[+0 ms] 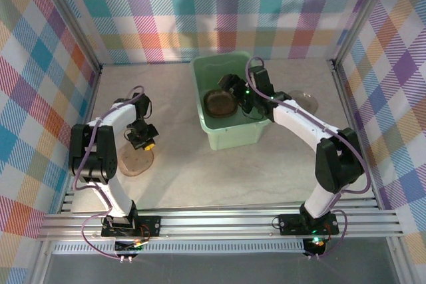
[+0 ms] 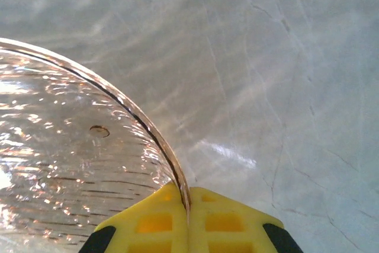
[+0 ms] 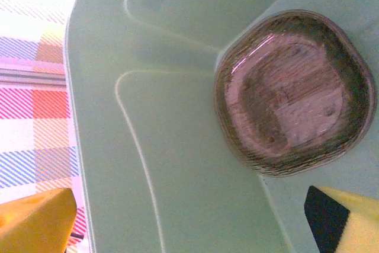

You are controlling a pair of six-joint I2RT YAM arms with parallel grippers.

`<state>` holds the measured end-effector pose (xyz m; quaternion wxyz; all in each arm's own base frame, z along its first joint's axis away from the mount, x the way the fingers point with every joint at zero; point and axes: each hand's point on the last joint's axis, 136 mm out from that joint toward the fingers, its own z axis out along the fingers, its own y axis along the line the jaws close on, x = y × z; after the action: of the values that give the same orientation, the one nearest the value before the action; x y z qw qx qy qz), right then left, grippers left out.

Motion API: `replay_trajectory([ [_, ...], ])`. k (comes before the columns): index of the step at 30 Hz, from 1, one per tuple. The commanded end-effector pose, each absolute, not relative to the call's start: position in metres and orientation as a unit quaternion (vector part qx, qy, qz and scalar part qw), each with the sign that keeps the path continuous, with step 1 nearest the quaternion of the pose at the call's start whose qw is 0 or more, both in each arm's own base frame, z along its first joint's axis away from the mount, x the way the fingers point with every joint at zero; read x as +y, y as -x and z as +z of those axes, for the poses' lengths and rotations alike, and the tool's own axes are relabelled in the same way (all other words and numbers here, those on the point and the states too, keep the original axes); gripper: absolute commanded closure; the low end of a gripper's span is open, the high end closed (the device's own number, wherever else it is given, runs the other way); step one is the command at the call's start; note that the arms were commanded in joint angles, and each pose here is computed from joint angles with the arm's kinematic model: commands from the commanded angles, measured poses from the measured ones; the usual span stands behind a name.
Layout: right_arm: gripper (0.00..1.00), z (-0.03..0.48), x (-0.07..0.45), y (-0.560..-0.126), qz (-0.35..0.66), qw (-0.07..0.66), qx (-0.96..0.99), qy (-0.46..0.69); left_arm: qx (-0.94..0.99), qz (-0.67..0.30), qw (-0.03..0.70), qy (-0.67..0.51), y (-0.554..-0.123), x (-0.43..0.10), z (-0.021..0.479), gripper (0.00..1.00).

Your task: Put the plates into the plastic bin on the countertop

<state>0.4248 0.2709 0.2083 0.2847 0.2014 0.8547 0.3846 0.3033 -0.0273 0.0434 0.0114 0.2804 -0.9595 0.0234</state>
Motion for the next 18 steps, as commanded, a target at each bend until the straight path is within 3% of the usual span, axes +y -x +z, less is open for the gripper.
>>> replay_trajectory([
  [1,0.01,0.255,0.280,-0.427,0.420,0.345,0.824,-0.161,-0.954,0.059,-0.046,-0.290,-0.325,-0.030,0.081,1.00],
  [11,0.02,0.315,0.304,-0.426,0.426,0.411,0.806,0.013,-0.903,0.153,-0.226,-0.332,-0.374,-0.036,0.203,1.00],
  [18,0.13,0.347,0.334,-0.396,0.456,0.454,0.746,0.174,-0.837,0.229,-0.326,-0.375,-0.397,-0.040,0.280,1.00],
])
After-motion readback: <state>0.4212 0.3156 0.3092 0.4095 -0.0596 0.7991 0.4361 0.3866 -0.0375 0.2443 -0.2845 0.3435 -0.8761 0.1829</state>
